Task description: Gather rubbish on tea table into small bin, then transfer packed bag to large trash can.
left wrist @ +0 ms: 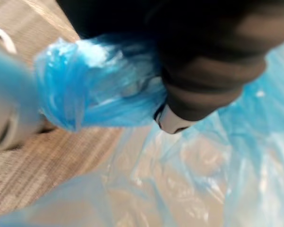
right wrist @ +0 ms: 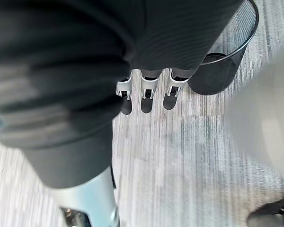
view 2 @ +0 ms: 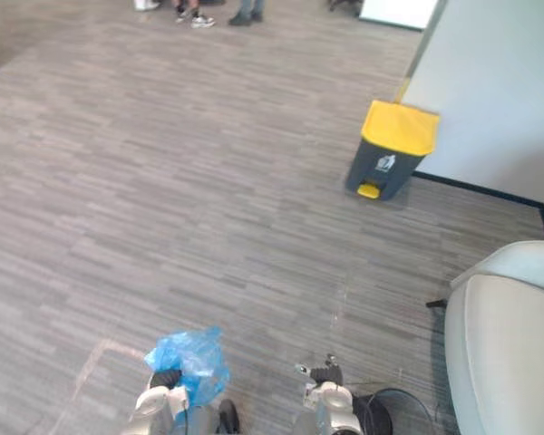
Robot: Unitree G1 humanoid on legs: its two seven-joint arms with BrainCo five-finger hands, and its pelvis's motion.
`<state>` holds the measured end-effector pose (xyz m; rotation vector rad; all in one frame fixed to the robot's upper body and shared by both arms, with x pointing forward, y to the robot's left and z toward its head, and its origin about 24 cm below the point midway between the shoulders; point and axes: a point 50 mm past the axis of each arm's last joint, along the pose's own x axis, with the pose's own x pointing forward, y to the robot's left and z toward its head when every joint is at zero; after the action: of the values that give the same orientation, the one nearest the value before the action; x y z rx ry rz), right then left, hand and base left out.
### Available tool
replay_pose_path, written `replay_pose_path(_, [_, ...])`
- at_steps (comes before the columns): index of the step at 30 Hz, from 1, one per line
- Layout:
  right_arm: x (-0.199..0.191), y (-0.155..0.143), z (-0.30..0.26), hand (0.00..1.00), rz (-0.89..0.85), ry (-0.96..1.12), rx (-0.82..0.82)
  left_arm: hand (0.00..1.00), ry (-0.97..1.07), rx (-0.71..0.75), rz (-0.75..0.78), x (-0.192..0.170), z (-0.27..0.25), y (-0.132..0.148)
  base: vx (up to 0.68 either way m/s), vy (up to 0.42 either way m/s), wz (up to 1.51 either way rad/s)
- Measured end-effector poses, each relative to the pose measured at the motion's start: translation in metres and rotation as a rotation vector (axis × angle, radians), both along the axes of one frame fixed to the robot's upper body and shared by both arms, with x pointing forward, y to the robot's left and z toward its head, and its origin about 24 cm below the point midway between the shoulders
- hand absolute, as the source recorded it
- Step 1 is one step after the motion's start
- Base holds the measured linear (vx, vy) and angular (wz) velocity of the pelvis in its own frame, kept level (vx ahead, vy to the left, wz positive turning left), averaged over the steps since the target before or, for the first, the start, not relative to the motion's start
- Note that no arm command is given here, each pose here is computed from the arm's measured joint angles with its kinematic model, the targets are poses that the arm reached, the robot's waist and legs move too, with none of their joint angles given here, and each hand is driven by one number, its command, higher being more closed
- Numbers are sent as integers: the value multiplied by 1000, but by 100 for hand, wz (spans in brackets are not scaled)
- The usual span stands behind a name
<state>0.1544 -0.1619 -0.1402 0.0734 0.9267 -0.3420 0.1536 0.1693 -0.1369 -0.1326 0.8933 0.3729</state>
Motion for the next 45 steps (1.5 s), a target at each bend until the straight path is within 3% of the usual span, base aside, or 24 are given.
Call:
replay_pose_path(8, [-3,-11,-1,0,-76,0,2,100,47,-11,-9,-7,-6,-4,381,-115,-17])
replay_pose_path(15, [6,4,1,0,17,-8,8,100,-1,-33,20,-6,-1,-2,420,-66,-85])
replay_pose_path(27, [-20,-1,-10,0,-19,79,12,100,8,-26,7,-10,-2,-4,432,284,-77])
replay_pose_path(38, [-11,-14,-5,0,-62,44,-15,100,50,18,-2,-8,-5,3,443,42,31])
replay_pose_path(41, [0,-25,0,0,-71,18,-41,100,71,-2,-13,-12,-9,-6,574,-160,23])
replay_pose_path(45, [-3,-18,-2,0,-30,35,-39,100,42,-14,-14,-10,-6,-7,521,-122,11])
